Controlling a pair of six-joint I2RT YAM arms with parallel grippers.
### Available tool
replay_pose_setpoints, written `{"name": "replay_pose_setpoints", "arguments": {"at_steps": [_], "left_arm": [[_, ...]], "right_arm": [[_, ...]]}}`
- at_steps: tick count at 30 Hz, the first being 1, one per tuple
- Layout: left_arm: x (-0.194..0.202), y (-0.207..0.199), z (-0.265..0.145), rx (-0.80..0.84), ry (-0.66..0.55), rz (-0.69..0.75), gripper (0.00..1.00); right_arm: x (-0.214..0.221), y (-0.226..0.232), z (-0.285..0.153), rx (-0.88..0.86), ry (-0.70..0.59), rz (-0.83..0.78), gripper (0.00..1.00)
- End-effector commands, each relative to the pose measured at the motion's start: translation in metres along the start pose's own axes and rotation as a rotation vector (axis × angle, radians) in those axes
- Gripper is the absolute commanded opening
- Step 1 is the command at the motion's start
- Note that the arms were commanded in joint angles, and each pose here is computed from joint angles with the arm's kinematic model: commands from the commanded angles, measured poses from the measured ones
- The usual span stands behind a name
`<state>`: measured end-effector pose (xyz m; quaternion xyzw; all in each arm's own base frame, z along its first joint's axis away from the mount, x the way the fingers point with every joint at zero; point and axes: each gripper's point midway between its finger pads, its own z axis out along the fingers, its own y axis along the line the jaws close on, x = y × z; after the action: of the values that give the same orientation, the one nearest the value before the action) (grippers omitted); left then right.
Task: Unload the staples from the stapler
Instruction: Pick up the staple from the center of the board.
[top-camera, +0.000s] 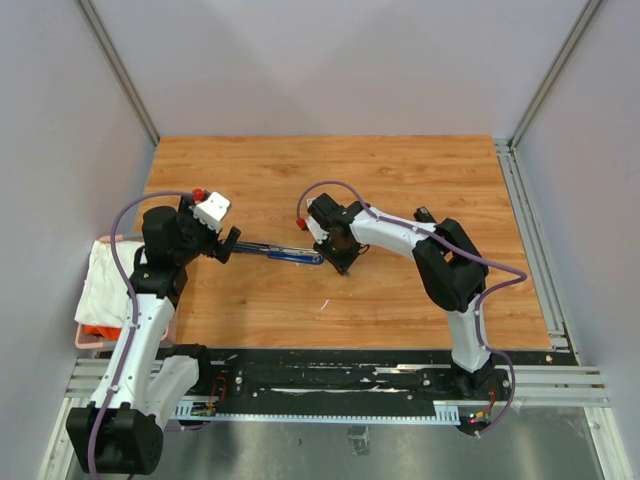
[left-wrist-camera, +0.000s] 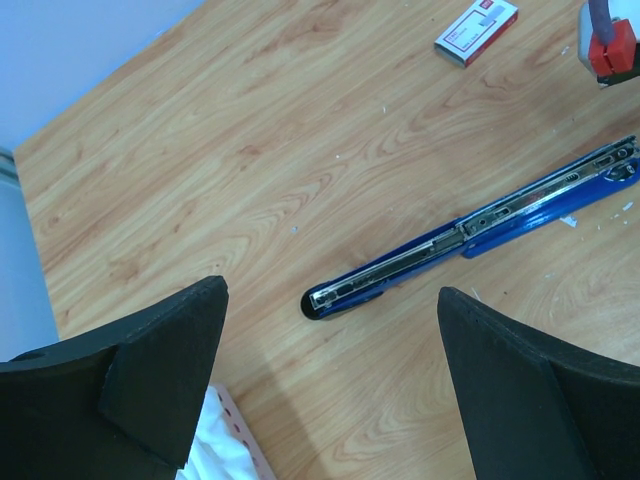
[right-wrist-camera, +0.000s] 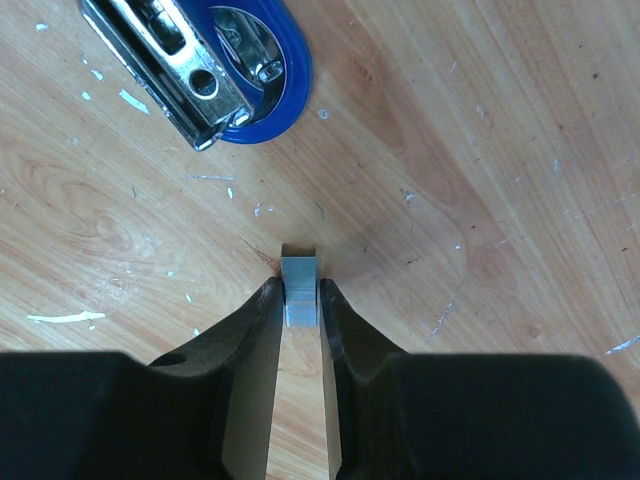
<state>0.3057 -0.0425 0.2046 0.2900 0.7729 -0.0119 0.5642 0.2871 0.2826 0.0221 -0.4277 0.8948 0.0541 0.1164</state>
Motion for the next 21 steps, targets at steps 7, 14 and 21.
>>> {"name": "replay_pose_setpoints", "arguments": {"at_steps": [7, 14, 21], "left_arm": [[-0.005, 0.003, 0.000, -0.009, -0.030, 0.018, 0.98], [-0.005, 0.003, 0.000, -0.008, -0.030, 0.017, 0.98], [-0.004, 0.003, 0.001, -0.006, -0.026, 0.015, 0.98]], "right_arm": [[0.003, 0.001, 0.004, -0.008, 0.026, -0.011, 0.19], [-0.001, 0.000, -0.001, -0.002, 0.010, -0.013, 0.12], [-0.013, -0.009, -0.019, 0.013, -0.033, -0.007, 0.12]]}}
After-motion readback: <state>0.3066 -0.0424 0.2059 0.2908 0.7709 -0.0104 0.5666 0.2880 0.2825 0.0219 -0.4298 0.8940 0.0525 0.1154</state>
